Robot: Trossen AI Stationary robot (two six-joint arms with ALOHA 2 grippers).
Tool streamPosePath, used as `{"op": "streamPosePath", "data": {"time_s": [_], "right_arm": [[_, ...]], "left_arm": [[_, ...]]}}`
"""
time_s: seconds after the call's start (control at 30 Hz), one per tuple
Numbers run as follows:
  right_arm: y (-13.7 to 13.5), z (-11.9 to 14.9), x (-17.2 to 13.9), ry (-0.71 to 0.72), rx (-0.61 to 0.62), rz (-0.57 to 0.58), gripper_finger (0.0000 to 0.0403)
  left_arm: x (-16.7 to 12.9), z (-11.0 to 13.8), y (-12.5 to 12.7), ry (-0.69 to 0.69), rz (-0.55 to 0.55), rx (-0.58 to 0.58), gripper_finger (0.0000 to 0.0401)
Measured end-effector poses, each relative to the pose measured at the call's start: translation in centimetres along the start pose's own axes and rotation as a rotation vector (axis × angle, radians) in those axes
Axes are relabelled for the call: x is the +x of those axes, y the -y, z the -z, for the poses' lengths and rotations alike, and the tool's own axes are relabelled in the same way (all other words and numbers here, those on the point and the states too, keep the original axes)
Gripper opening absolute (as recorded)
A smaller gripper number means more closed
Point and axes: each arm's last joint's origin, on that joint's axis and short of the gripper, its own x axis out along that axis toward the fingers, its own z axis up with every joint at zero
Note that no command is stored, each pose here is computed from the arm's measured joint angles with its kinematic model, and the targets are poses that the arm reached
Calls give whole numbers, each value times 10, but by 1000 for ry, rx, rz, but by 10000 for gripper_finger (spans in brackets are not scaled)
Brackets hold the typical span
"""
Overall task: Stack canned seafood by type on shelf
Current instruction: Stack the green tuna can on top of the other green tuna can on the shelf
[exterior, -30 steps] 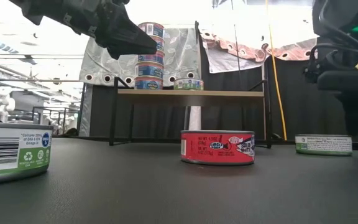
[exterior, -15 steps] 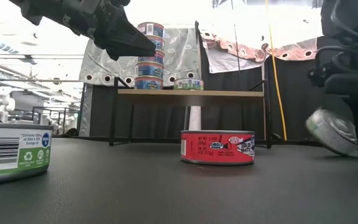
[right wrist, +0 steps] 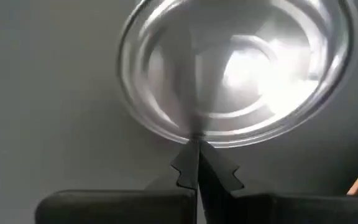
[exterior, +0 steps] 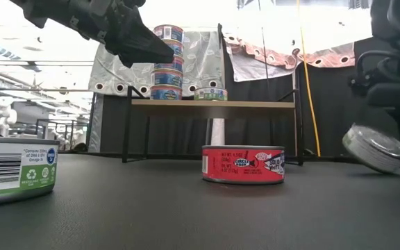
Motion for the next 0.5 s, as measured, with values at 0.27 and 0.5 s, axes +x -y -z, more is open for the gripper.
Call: {"op": "streamPosePath", "data": {"time_s": [0.27, 0.5], "right_arm": [[-13, 5, 19, -31, -26, 41, 0], [-17, 14, 21, -10, -29, 38, 0]], "left_arm": [[0, 0, 0, -1, 0, 0, 123], [0, 0, 0, -1, 0, 0, 123]]}}
